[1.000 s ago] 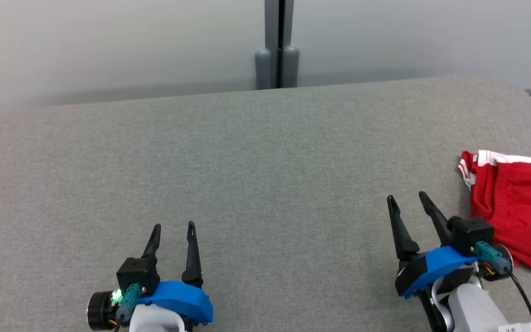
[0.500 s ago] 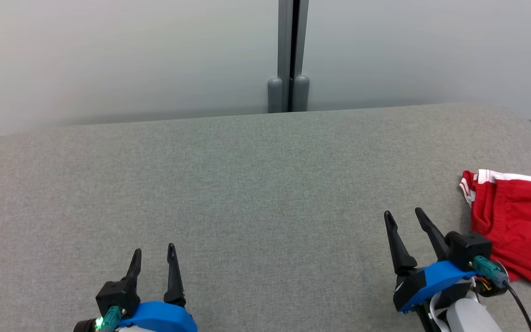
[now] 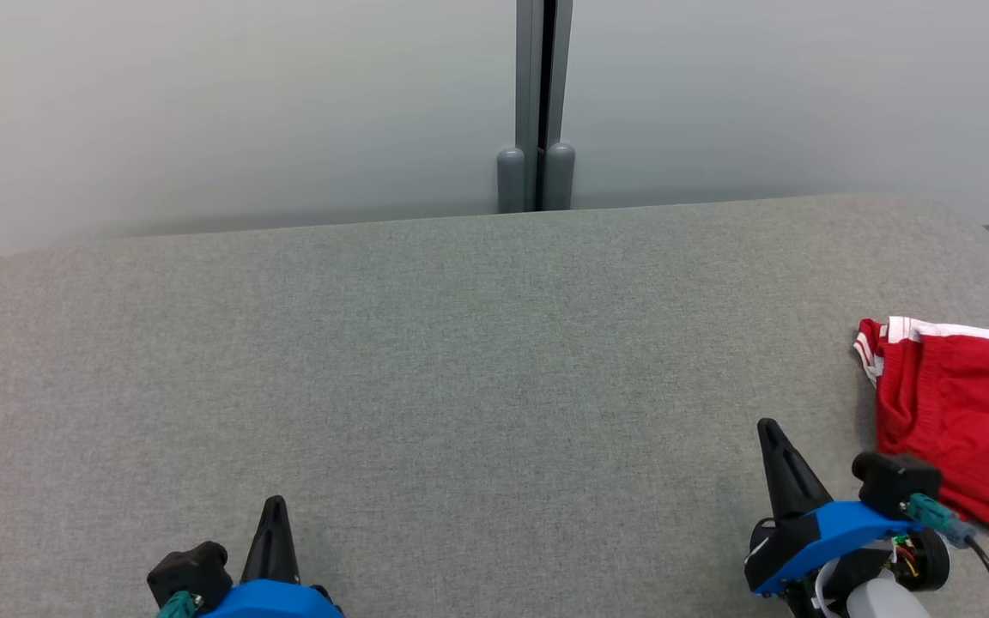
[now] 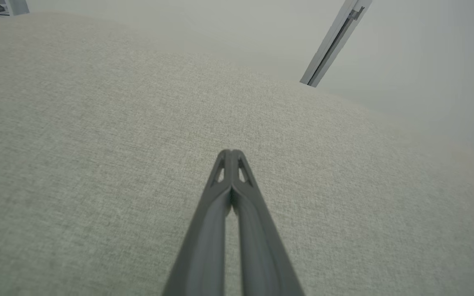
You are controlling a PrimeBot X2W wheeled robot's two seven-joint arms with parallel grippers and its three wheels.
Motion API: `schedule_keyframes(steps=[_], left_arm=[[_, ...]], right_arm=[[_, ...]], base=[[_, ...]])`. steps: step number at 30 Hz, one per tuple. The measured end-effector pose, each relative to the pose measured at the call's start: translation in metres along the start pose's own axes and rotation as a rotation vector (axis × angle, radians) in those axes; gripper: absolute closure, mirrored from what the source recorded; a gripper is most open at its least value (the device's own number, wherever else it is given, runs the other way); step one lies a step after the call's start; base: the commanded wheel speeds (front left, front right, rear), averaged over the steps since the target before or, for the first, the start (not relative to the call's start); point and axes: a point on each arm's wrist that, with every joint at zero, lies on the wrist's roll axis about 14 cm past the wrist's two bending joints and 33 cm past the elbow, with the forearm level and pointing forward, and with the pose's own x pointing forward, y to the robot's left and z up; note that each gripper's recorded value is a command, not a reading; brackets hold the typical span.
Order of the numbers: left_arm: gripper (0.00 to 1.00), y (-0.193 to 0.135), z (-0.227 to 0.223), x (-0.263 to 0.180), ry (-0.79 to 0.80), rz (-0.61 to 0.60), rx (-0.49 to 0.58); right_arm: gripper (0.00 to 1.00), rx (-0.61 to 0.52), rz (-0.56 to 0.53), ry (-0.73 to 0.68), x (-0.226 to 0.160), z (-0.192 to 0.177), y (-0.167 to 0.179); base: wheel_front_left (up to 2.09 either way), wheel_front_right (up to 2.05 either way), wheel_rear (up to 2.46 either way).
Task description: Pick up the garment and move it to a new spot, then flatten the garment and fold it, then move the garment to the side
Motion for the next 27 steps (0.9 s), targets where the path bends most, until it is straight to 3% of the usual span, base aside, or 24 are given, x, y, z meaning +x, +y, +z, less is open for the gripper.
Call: schedule_keyframes(steps=[27], left_arm=[[1.00, 0.014, 0.025, 0.006, -0.011, 0.027, -0.436]], right_arm=[[1.00, 0.442, -0.062, -0.042, -0.003, 0.017, -0.012]], base=[[0.00, 0.00, 0.00]])
